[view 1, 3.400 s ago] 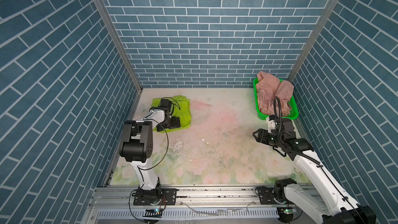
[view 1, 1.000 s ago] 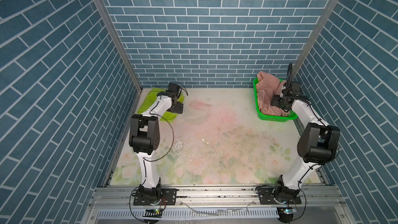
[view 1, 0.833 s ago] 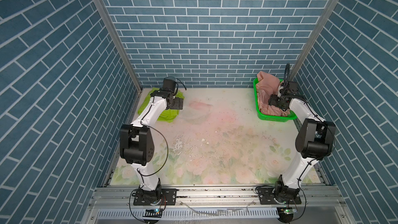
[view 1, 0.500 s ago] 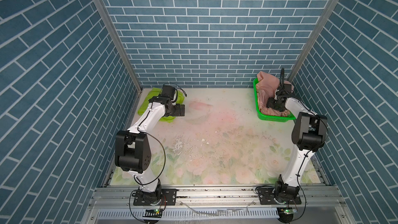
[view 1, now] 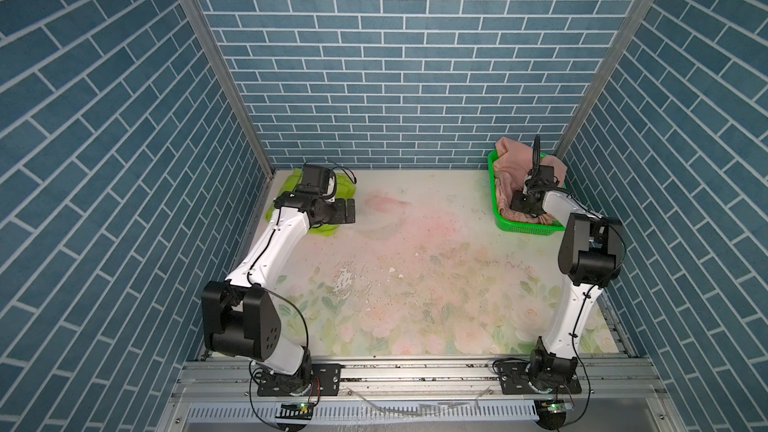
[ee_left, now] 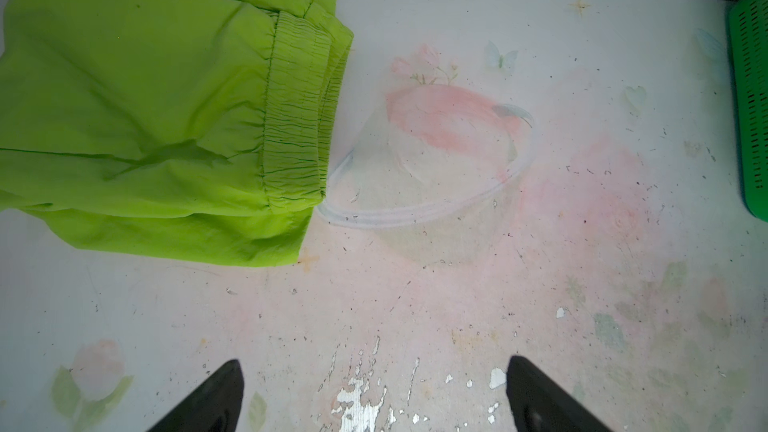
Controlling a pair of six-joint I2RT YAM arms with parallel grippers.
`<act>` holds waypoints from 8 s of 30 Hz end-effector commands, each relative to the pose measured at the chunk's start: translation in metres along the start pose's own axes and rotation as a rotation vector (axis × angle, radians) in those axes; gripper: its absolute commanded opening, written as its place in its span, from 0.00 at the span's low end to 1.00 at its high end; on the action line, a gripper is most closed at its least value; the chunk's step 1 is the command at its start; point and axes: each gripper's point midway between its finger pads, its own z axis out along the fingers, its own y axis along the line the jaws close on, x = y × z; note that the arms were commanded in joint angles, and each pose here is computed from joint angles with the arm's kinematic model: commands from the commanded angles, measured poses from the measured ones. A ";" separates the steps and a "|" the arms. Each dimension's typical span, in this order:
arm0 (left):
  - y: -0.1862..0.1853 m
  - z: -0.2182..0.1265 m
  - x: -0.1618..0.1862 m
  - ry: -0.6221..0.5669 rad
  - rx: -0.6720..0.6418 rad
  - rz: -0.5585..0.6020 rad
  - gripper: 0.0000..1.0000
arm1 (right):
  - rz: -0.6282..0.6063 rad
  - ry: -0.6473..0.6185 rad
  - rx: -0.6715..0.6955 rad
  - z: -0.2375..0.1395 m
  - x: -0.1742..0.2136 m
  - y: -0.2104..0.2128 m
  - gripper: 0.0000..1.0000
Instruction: Fold and stack the shorts
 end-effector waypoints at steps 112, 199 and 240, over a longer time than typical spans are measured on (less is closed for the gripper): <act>-0.215 0.012 0.041 -0.082 -0.011 0.994 0.00 | -0.265 0.134 -0.636 -0.228 0.177 0.163 0.56; -0.078 -0.355 -0.035 -0.502 0.114 0.465 0.00 | -0.989 -0.458 -0.687 -0.531 0.087 0.223 0.00; 0.050 0.120 -0.123 0.065 -0.203 0.084 0.20 | -0.609 -0.182 -0.495 -0.050 -0.061 0.327 0.66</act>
